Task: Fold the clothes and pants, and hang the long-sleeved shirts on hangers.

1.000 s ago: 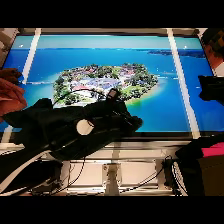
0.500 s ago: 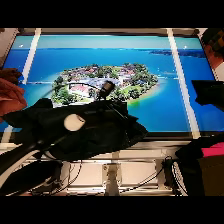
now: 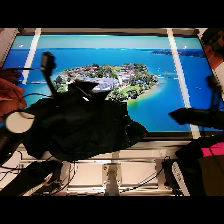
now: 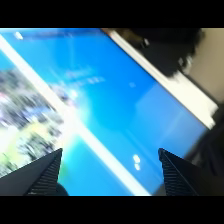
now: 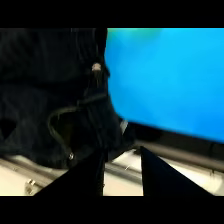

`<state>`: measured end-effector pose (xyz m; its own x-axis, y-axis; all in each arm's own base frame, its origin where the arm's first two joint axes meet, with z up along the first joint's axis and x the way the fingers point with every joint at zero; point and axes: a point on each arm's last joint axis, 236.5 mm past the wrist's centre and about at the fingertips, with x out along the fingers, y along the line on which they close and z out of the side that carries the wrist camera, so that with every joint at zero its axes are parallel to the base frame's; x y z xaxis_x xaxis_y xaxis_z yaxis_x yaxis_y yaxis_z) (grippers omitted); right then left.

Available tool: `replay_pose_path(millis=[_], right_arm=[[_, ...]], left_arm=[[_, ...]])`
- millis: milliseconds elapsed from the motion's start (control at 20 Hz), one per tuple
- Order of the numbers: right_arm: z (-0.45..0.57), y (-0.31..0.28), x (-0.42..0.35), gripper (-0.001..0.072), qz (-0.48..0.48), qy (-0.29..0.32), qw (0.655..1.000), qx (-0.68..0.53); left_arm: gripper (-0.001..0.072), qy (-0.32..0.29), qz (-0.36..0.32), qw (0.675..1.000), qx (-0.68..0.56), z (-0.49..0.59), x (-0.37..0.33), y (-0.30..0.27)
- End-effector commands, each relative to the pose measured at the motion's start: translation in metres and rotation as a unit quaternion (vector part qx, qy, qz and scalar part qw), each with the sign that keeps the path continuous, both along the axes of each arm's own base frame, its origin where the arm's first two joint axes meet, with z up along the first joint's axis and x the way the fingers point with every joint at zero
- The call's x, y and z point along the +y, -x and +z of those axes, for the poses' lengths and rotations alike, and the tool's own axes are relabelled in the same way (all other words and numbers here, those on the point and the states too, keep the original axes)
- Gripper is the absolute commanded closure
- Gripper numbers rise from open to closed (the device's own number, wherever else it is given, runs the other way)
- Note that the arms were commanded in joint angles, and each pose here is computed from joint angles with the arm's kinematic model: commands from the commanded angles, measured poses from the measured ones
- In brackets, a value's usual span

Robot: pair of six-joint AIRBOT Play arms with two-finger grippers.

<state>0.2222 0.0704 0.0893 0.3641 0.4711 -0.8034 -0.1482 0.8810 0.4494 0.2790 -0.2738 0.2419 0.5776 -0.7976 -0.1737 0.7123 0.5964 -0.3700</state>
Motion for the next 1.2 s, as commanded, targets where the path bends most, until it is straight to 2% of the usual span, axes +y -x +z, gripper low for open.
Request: replay_pose_path(millis=[0, 50, 100, 150, 300, 700, 900, 1150], right_arm=[[-0.046, 0.028, 0.039, 0.0429, 0.008, -0.119, 0.985, 0.126], [-0.054, 0.031, 0.048, 0.0379, 0.006, -0.150, 0.977, 0.152], [-0.064, 0.035, 0.053, 0.0361, 0.003, -0.171, 0.968, 0.181], [-0.074, 0.039, 0.054, 0.0307, -0.004, -0.181, 0.961, 0.210], [-0.091, 0.040, 0.055, 0.0226, -0.025, -0.198, 0.941, 0.272], [-0.128, 0.036, 0.053, 0.0216, -0.063, -0.220, 0.900, 0.370], [-0.142, 0.024, 0.054, 0.0217, -0.088, -0.234, 0.890, 0.381], [-0.144, 0.008, 0.061, 0.0217, -0.108, -0.267, 0.881, 0.377]], left_arm=[[0.0013, 0.005, 0.018, 1.000, -0.014, 0.011, 0.015, -0.002], [0.0013, 0.004, 0.017, 1.000, -0.014, 0.010, 0.015, -0.002], [0.0014, 0.004, 0.016, 1.000, -0.013, 0.010, 0.015, -0.002], [0.0014, 0.004, 0.016, 1.000, -0.013, 0.010, 0.015, -0.002], [0.0013, 0.003, 0.016, 1.000, -0.013, 0.010, 0.015, -0.002], [0.0014, 0.003, 0.017, 1.000, -0.013, 0.010, 0.015, -0.002], [0.0014, -0.023, 0.022, 0.999, -0.028, 0.005, 0.019, -0.005], [0.0014, -0.025, 0.022, 0.999, -0.030, 0.004, 0.019, -0.005]])
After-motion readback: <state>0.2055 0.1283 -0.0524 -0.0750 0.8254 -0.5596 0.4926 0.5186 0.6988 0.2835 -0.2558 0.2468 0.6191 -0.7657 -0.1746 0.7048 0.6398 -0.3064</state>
